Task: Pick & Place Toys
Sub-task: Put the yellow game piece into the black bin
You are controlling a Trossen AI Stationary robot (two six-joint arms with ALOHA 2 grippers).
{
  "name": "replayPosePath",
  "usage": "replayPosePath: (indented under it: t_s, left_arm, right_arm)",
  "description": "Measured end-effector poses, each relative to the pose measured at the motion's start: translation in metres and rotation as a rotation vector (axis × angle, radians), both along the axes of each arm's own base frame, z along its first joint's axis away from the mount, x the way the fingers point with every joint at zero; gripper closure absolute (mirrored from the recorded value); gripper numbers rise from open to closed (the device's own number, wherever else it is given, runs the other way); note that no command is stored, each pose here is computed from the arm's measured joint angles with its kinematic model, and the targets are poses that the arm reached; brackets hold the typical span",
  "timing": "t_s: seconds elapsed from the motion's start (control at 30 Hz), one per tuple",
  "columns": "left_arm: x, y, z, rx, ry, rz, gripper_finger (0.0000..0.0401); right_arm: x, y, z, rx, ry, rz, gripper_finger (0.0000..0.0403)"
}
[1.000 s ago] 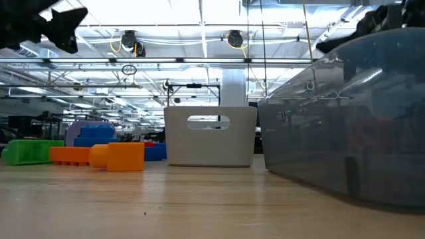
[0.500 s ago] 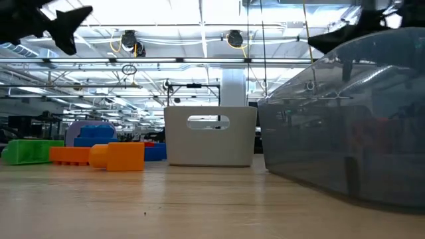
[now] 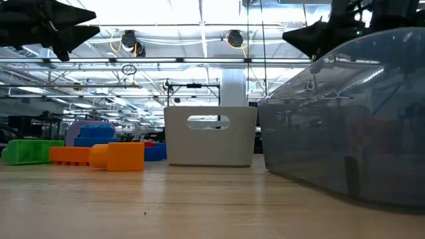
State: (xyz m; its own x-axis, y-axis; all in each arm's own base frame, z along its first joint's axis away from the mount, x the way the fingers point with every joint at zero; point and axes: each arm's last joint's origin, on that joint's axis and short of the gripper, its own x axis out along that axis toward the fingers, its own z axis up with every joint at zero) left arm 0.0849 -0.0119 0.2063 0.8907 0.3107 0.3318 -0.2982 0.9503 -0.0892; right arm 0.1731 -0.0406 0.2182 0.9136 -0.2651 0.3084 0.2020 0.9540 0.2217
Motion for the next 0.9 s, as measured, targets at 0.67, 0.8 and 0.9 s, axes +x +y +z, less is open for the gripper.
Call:
replayPosePath:
  t_s: [0.67, 0.8, 0.9]
  left_arm:
    - [0.062, -0.005, 0.046, 0.201, 0.364, 0.229, 0.0176]
    - [0.082, 0.0, 0.041, 0.214, 0.437, 0.228, 0.0176]
    - [0.094, 0.007, 0.037, 0.201, 0.471, 0.21, 0.0178]
  right_arm:
    - [0.013, -0.004, -0.019, 0.035, 0.1, -0.017, 0.0394]
    - [0.012, -0.002, -0.011, 0.007, 0.02, 0.014, 0.0394]
    - [0.011, 0.0, -0.004, -0.069, -0.032, 0.078, 0.0394]
